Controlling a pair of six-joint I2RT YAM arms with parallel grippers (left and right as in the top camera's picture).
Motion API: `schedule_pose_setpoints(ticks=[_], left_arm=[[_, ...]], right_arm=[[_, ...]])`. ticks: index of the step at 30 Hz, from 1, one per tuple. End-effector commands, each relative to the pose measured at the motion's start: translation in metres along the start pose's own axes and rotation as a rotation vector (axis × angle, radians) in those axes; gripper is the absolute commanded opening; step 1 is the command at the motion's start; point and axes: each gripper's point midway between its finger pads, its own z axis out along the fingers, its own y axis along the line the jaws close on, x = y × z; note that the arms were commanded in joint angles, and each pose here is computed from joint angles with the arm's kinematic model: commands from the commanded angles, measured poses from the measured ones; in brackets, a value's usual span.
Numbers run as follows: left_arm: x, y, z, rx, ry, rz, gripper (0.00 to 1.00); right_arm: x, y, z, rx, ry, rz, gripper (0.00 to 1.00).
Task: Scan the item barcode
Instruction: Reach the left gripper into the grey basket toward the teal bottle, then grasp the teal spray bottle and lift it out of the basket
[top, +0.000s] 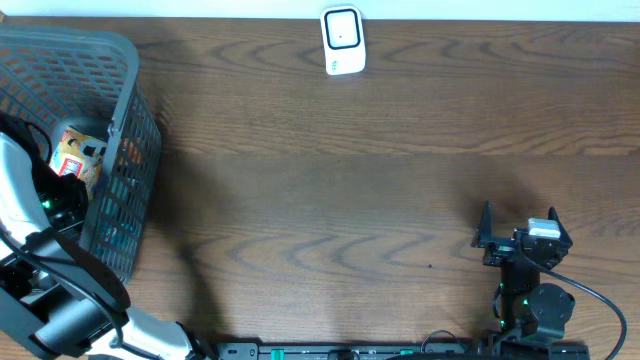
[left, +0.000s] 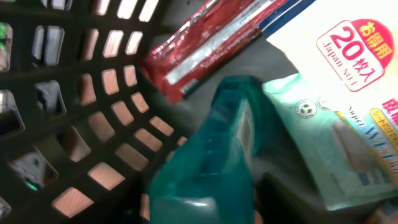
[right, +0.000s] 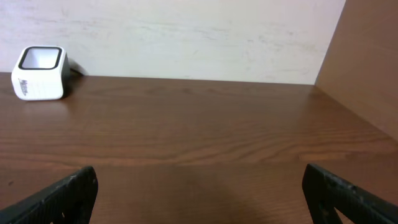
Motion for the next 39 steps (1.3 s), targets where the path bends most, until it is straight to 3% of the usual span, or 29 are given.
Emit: schedule_pose_setpoints(ticks=[1,8,19,32,39], left_arm=[[0.000,0.004,0.015,-0.052,-0.002,0.033,0.42],[-0.001,-0.001,0.007,-0.021,-0.006,0.097,0.28],[-0.007,-0.010,-0.049,0.184,-0.058,0.192,0.28],[-0.011,0.022,-0.177,0.681,-0.181,0.156,0.28],[0.024,0.049,-0.247,1.042,-0.110,0.269,0.28]], right_arm=[[0.000,0.000,0.000,0.000,-0.001,0.012,0.99],[0.000,0.000,0.000,0.000,-0.001,0.012,0.99],[0.000,0.000,0.000,0.000,-0.001,0.012,0.99],[0.000,0.000,0.000,0.000,-0.001,0.012,0.99],[0.000,0.000,0.000,0.000,-0.001,0.012,0.99]])
